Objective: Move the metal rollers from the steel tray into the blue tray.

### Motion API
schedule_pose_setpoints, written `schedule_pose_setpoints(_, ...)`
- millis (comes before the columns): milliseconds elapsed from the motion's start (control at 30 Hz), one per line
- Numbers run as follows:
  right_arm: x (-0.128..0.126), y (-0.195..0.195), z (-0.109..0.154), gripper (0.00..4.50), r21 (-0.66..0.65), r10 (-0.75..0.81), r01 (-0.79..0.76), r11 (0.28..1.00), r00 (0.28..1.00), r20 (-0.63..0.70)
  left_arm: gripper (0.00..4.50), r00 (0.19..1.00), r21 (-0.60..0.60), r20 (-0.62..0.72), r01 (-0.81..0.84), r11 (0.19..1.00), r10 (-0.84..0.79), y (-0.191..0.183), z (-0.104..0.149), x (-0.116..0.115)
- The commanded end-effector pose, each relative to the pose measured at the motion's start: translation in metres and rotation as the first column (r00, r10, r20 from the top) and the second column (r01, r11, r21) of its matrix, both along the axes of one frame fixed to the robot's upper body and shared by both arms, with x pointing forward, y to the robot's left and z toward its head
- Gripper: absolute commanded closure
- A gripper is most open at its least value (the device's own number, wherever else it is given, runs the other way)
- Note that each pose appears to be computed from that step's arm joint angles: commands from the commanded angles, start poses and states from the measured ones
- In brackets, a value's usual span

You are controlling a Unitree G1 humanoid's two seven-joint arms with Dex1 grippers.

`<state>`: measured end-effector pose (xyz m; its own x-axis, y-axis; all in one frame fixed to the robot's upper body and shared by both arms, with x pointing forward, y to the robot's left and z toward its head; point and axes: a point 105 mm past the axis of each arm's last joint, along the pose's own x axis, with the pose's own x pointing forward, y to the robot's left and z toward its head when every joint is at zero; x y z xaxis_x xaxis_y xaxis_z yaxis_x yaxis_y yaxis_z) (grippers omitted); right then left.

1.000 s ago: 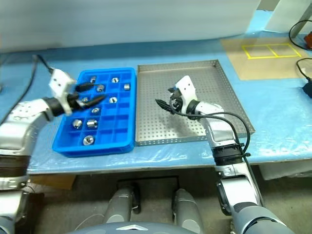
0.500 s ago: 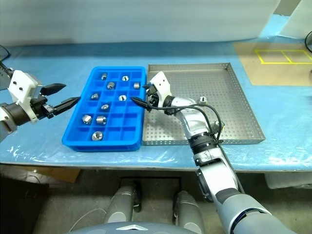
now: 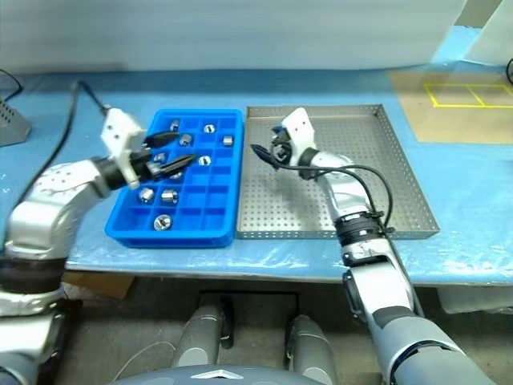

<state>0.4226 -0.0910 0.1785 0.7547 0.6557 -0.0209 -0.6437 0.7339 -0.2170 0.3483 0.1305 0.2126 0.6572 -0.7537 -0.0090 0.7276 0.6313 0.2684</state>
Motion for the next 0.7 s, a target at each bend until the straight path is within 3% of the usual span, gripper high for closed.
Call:
schedule_pose_setpoints(33, 0.008, -0.036, 0.027, 0.69, 0.02, -0.155, 0.153, 0.988, 0.985, 0.083, 1.07, 0.993, -0.006, 0.031, 0.113, 0.994, -0.113, -0.035, -0.001, 0.003)
schedule_pose_setpoints(267, 0.01, -0.092, 0.016, 0.69, -0.053, -0.333, 0.336, 0.94, 0.941, 0.058, 1.07, 0.978, -0.072, 0.044, 0.206, 0.976, -0.203, -0.075, -0.004, 0.01)
schedule_pose_setpoints(400, 0.009, -0.09, -0.015, 0.69, -0.05, -0.327, 0.325, 0.944, 0.943, -0.052, 1.07, 0.977, -0.086, 0.05, 0.211, 0.974, -0.207, -0.081, -0.005, 0.011)
schedule_pose_setpoints(567, 0.02, -0.092, -0.026, 0.69, 0.017, -0.361, 0.367, 0.93, 0.923, -0.132, 1.07, 0.979, -0.098, 0.045, 0.204, 0.974, -0.201, -0.078, -0.005, 0.009)
schedule_pose_setpoints(700, 0.026, -0.084, -0.032, 0.69, -0.012, -0.346, 0.348, 0.937, 0.928, -0.137, 1.07, 0.982, -0.095, 0.027, 0.191, 0.977, -0.189, -0.073, -0.009, 0.005)
